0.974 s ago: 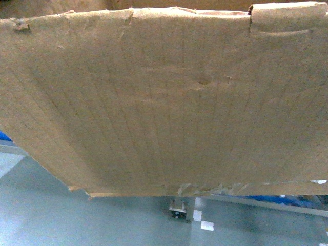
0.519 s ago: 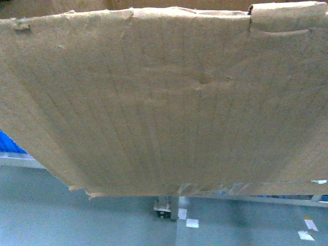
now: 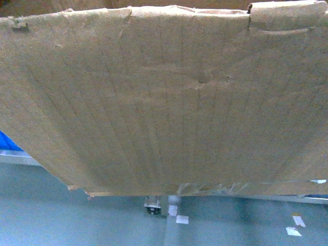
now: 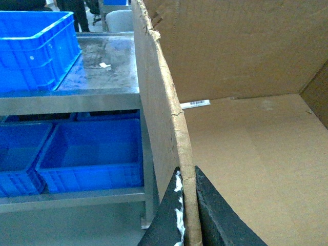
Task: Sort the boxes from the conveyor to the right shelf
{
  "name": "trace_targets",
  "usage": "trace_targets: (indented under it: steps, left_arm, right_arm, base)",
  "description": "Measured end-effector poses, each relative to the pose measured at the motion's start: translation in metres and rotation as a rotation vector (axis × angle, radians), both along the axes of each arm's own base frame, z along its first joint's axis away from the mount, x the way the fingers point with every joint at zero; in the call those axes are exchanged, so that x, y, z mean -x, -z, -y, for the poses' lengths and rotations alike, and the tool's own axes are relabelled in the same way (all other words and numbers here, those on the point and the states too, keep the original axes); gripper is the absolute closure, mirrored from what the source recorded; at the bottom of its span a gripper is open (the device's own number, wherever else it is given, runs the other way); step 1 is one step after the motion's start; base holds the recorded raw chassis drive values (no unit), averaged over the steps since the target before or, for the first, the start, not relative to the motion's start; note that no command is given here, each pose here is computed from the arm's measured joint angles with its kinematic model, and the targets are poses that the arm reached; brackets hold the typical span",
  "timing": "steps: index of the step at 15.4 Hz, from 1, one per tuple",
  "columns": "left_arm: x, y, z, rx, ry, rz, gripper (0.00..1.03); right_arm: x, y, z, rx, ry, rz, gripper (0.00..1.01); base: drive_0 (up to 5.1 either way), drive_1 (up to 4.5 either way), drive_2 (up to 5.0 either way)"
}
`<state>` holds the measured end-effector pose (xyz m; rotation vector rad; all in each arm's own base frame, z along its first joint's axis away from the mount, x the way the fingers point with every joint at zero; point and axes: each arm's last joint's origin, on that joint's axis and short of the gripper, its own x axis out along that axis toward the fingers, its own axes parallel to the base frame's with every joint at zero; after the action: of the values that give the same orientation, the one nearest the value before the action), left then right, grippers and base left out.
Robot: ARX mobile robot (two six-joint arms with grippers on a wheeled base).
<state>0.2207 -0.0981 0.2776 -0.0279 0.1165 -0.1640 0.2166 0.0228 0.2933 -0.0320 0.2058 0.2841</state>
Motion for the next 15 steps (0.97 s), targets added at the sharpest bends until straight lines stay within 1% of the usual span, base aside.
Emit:
trace_targets:
  steps: [4, 14, 15]
  left_arm:
    - [0.0000, 0.0003, 0.0000, -0.001, 0.000, -0.002, 1.01]
    - [-0.0001, 0.0004, 0.0000, -0.001, 0.000, -0.003, 1.01]
    - [-0.0001, 0.0002, 0.0000, 0.000, 0.000, 0.000, 1.01]
  right_arm:
    - [-0.0001, 0.0001, 0.0001, 0.000, 0.000, -0.001, 0.99]
    - [0.0000, 0.0003, 0.0002, 0.001, 0.001, -0.002, 0.99]
    - [0.0001, 0.0000, 0.0002, 0.000, 0.001, 0.000, 0.99]
  base:
    - [3.9, 0.19, -4.6]
    - [3.8, 1.13, -4.7]
    - [0.0, 0.00, 0.0]
